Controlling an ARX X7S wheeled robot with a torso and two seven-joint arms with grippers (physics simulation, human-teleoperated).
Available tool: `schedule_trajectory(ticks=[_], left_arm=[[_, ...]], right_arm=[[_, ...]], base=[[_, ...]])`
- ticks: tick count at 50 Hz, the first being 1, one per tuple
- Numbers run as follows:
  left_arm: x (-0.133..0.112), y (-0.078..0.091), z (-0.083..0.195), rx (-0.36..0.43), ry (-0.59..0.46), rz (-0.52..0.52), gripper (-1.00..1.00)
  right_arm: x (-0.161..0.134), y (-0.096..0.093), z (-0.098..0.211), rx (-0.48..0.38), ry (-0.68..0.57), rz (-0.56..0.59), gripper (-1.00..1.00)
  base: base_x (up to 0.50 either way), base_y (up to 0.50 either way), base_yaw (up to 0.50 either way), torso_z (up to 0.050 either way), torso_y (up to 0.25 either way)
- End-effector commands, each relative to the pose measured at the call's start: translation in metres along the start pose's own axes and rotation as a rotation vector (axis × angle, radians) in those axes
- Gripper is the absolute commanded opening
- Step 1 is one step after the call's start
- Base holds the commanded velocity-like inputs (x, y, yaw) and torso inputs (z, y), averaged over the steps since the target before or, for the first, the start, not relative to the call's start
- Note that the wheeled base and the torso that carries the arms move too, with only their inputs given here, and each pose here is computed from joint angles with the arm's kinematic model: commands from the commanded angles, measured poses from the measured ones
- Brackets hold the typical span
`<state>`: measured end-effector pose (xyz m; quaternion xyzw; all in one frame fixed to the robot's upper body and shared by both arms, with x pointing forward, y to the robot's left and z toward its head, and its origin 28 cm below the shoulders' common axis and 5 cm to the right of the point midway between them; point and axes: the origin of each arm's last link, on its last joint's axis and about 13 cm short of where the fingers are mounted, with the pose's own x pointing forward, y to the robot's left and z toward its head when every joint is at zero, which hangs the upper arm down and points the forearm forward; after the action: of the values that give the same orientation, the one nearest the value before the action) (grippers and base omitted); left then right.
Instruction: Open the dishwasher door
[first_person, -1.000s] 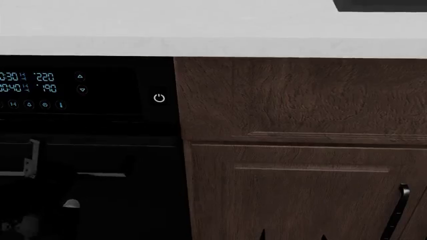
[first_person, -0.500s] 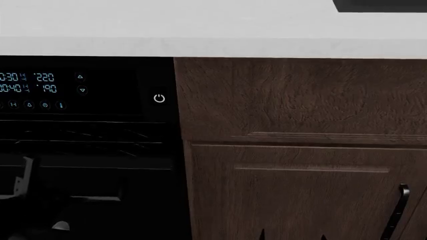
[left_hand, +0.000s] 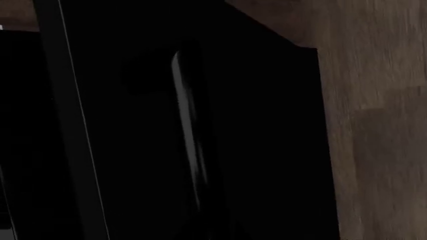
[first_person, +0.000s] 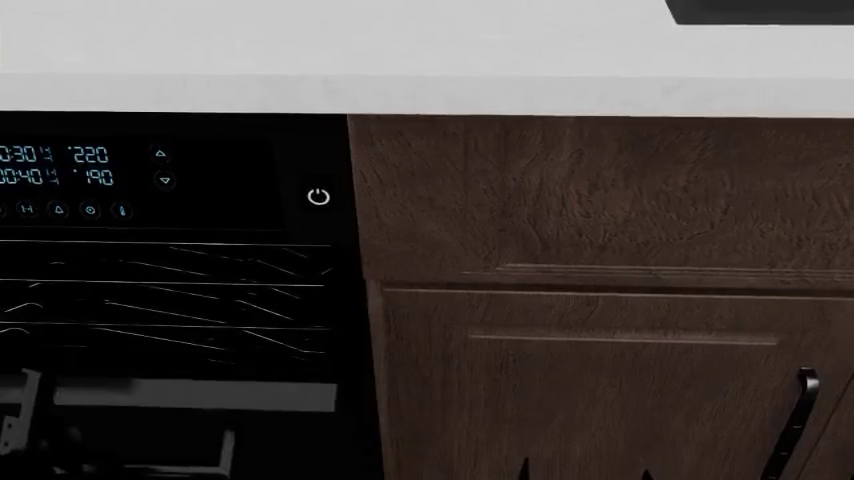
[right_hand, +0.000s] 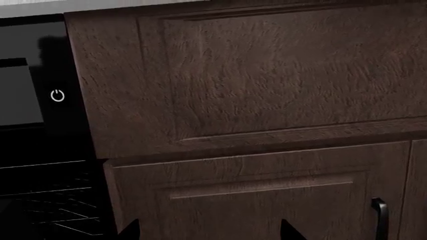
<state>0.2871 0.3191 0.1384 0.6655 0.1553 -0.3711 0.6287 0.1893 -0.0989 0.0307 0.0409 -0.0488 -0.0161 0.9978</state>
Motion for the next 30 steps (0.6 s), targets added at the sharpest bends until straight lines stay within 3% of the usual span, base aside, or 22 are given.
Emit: schedule_trajectory(ticks=[1, 17, 30], left_arm=[[-0.006, -0.037, 0.019, -0.092, -0.089, -0.216, -1.0], [-0.023, -0.049, 0.024, -0.109, -0.111, -0.246, -1.0], [-0.037, -0.07, 0.034, -0.162, -0.154, -0.306, -1.0]], right_arm=[[0.0, 0.001, 0.001, 0.0, -0.005, 0.003, 1.0], [-0.001, 0.001, 0.003, 0.001, -0.009, 0.001, 1.0], [-0.001, 0.001, 0.003, 0.005, -0.011, 0.002, 1.0]], base=[[0.0, 0.0, 0.0, -0.01, 0.0], [0.0, 0.0, 0.0, -0.001, 0.0], [0.0, 0.0, 0.0, 0.0, 0.0]])
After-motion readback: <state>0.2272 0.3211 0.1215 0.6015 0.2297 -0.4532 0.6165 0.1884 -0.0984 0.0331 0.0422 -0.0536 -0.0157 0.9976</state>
